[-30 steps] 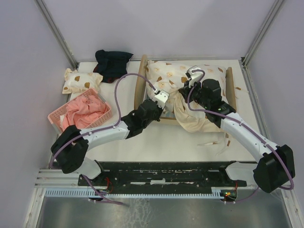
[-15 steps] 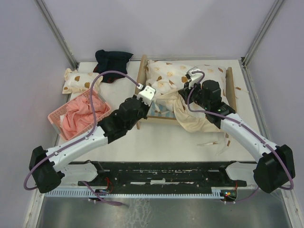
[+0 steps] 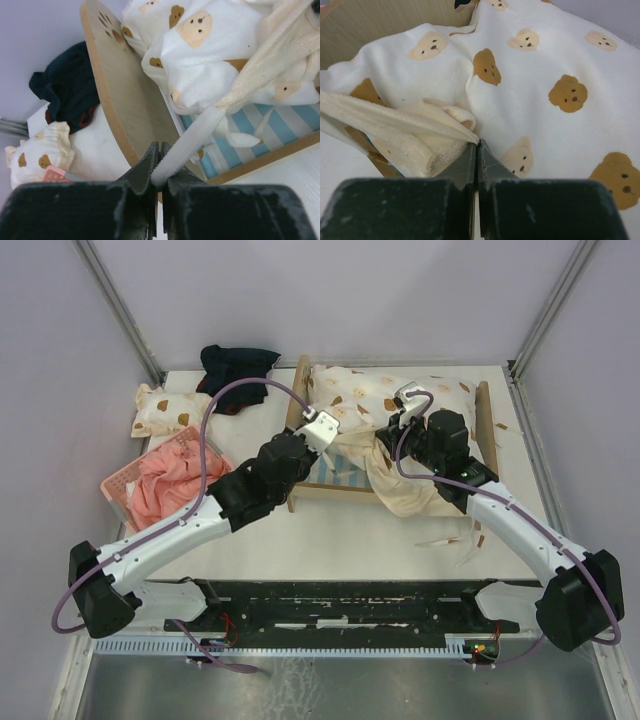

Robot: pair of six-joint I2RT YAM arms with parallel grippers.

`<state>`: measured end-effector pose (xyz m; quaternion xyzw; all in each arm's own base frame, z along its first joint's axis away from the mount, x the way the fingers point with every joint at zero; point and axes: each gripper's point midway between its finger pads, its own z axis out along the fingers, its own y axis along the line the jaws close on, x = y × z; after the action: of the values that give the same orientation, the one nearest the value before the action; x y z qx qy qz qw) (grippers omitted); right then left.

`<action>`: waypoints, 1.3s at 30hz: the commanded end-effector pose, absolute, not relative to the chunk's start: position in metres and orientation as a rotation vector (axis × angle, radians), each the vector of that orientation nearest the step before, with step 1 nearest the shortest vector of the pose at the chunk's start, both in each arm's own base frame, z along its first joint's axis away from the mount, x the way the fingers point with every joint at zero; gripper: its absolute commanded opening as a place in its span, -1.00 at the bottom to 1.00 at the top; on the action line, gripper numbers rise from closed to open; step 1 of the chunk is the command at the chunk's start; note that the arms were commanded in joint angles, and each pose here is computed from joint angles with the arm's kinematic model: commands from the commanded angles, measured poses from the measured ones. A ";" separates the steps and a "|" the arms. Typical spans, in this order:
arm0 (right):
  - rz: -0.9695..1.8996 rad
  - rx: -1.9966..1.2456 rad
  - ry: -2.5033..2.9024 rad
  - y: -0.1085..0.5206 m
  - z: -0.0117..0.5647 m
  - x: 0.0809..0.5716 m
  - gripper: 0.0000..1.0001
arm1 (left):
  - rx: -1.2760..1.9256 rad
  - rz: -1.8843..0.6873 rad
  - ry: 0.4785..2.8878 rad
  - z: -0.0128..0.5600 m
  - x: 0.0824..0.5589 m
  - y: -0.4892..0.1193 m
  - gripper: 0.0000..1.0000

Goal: Set up the pet bed

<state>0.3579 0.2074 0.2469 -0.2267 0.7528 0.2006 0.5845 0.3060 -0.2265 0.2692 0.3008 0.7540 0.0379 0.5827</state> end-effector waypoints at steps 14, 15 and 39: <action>0.455 -0.523 1.684 0.204 0.267 0.360 -0.96 | 0.797 0.237 1.626 0.309 0.312 -0.231 -0.82; 0.452 -0.524 1.685 0.203 0.267 0.360 -0.96 | 0.798 0.240 1.634 0.306 0.312 -0.230 -0.81; 0.441 -0.550 1.683 0.202 0.268 0.357 -0.96 | 0.799 0.372 1.598 0.306 0.318 -0.221 -0.78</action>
<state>0.3542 0.2061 0.2474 -0.2411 0.7489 0.1960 0.5853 0.3186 -0.2210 0.2881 0.3565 0.7093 0.1629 0.5859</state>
